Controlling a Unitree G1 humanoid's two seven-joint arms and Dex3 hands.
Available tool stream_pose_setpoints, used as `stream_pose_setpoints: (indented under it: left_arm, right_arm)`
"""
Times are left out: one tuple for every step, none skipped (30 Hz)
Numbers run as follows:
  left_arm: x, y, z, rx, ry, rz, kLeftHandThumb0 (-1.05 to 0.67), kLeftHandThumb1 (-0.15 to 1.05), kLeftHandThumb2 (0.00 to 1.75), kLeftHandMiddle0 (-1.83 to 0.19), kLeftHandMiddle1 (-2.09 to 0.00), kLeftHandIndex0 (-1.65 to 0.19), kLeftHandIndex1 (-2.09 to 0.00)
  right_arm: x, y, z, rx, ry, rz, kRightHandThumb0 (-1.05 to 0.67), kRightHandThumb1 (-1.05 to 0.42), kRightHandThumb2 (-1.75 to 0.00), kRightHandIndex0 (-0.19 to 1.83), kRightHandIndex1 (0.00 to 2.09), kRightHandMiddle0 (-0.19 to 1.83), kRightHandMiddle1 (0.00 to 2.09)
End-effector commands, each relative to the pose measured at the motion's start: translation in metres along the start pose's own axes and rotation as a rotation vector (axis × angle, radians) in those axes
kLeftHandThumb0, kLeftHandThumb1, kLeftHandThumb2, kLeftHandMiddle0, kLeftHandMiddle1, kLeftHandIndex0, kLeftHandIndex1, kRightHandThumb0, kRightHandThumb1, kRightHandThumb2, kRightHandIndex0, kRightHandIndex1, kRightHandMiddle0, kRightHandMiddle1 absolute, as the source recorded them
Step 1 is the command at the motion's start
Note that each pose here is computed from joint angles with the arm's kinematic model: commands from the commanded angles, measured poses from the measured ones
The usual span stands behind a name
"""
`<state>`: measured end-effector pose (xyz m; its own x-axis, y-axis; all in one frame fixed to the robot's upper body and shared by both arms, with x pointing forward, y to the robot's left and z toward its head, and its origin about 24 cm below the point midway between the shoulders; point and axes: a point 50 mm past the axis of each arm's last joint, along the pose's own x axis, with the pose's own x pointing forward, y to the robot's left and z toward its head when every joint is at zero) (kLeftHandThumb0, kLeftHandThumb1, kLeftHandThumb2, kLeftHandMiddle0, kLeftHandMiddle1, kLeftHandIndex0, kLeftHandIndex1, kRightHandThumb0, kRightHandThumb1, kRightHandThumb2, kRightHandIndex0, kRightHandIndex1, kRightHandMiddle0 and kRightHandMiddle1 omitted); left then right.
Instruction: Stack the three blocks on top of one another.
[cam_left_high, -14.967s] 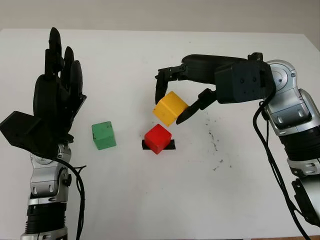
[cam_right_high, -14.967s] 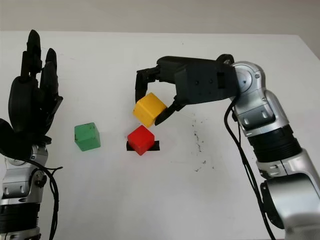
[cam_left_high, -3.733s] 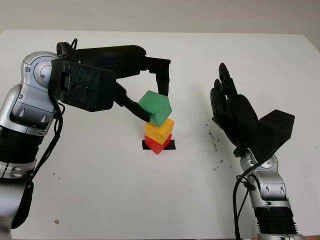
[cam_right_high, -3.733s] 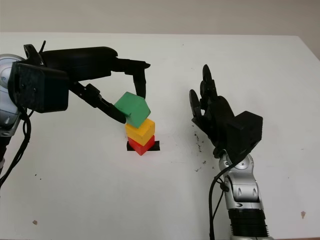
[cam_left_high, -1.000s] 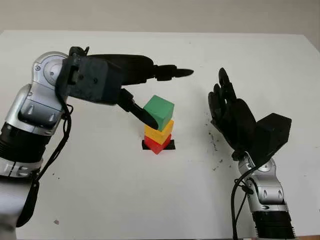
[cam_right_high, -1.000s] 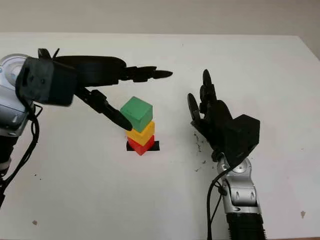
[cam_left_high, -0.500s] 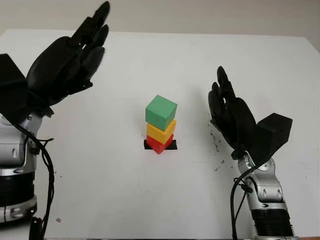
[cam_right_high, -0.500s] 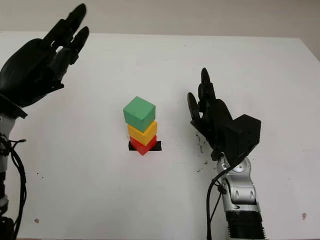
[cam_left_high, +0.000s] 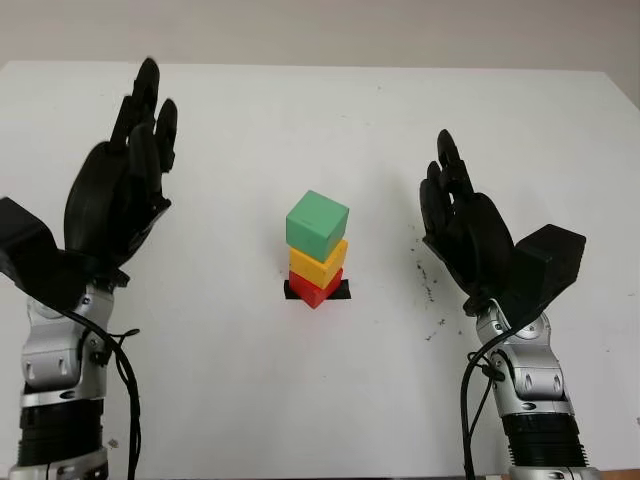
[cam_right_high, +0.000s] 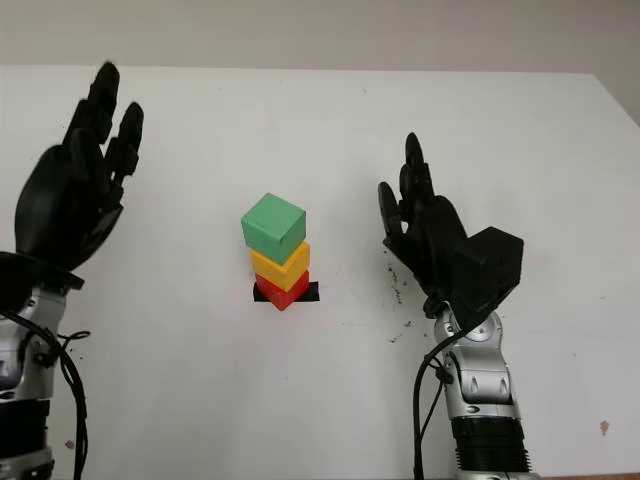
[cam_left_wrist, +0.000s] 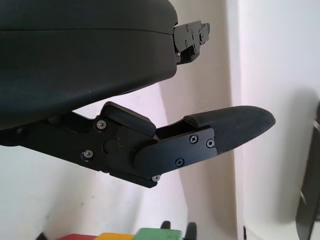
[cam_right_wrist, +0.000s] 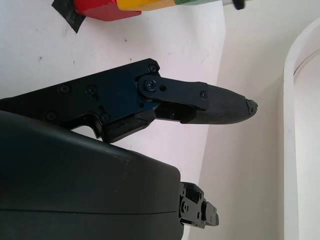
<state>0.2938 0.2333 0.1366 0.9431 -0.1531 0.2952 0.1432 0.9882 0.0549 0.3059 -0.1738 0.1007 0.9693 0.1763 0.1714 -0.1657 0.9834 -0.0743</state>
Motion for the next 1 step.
stream_pose_setpoints:
  left_arm:
    - [-0.0041, -0.0029, -0.0065, 0.000, 0.007, 0.010, -0.84, 1.05, 0.76, 0.19, 0.00, 0.19, 0.00]
  right_arm:
    - [0.0015, -0.0006, 0.0042, -0.012, -0.020, -0.002, -0.78, -1.05, -0.60, -0.19, 0.00, -0.19, 0.02]
